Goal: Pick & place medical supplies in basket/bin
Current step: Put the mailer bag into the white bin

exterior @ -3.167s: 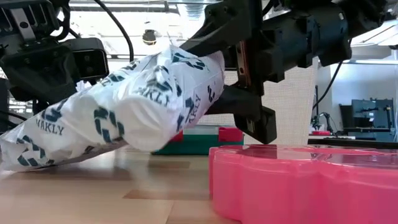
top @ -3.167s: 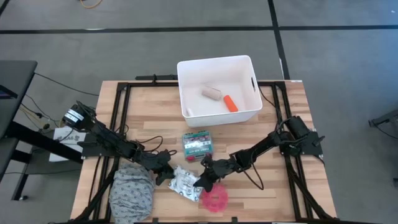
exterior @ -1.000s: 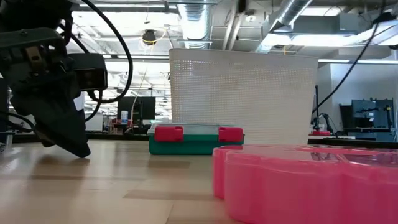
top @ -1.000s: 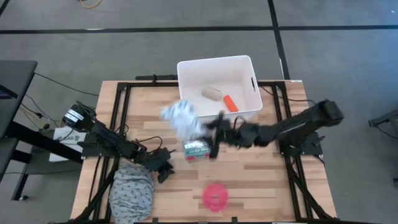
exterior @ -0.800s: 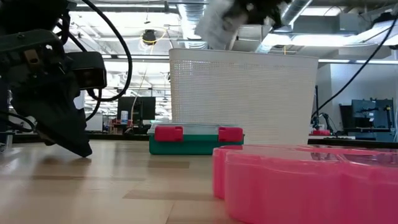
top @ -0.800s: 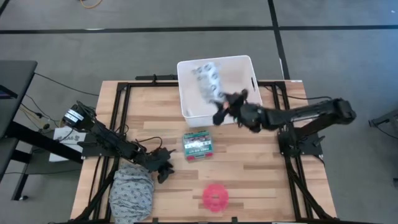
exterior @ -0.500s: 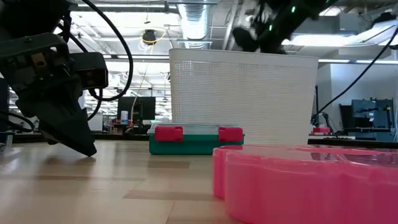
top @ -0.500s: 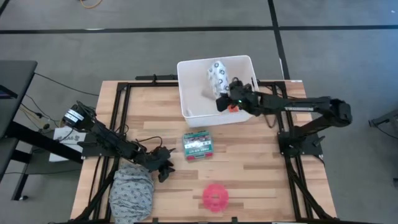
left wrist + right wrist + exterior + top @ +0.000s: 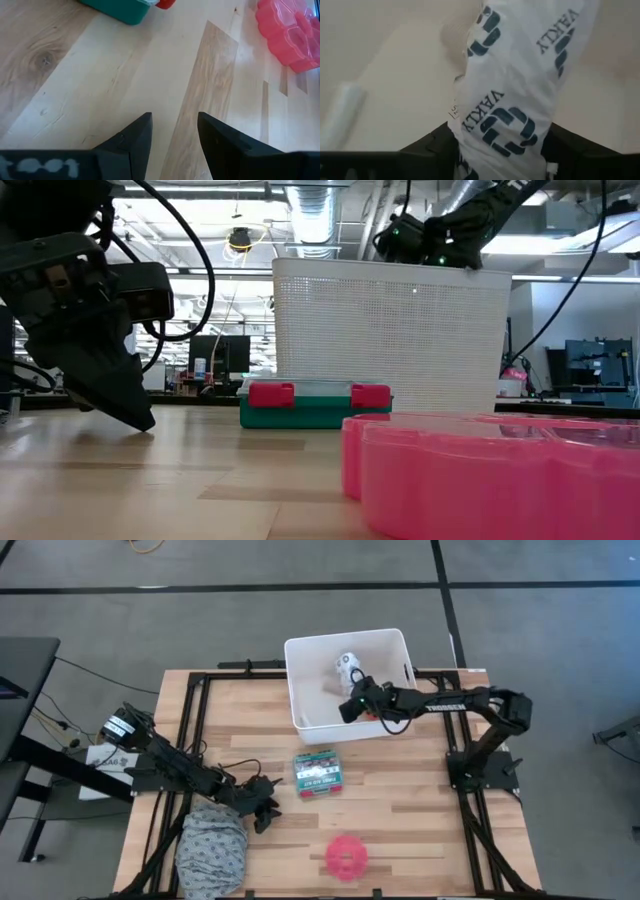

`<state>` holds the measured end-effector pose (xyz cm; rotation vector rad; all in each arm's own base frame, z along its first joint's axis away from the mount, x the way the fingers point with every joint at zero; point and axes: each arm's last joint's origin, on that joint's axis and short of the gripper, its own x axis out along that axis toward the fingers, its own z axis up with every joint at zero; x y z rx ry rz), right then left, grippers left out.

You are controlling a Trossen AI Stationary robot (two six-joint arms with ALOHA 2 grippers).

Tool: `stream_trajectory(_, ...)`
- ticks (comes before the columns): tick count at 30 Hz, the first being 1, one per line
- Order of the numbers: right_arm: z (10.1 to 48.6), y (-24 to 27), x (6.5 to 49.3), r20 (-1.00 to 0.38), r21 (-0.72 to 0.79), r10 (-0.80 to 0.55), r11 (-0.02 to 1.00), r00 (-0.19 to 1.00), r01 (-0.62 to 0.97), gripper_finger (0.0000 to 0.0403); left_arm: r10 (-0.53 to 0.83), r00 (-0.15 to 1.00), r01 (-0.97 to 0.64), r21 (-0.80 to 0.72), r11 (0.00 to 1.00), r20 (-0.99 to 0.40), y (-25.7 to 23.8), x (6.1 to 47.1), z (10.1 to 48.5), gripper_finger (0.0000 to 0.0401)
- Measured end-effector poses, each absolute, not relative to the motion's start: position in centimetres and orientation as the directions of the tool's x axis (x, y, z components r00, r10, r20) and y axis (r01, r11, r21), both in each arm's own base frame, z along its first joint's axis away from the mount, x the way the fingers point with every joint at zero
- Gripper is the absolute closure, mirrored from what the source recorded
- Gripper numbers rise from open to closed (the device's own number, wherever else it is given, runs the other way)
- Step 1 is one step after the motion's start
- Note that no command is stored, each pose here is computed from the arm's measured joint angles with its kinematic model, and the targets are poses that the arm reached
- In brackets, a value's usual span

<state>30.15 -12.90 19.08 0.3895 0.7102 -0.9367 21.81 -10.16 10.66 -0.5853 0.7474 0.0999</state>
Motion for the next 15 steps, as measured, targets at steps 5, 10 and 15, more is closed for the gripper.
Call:
stream_trajectory(5,20.0,-13.0,30.2,-0.710,0.067,-0.534,0.599,0.460,0.798,0.0170,-0.117,0.736,-0.282,-0.460,0.842,-0.666,-10.2,21.8,10.7,0.0250)
stream_trajectory(10,24.1,-12.8,30.5,-0.633,0.097,-0.558,0.631,0.537,0.770,0.0164,-0.117,0.736,-0.282,-0.460,0.842,-0.666,-10.2,21.8,10.7,0.0250)
stream_trajectory(15,29.9,-11.5,30.0,-0.541,0.144,-0.566,0.667,0.623,0.731,0.0164,-0.117,0.736,-0.278,-0.456,0.846,-0.666,-10.2,21.8,10.7,0.0250)
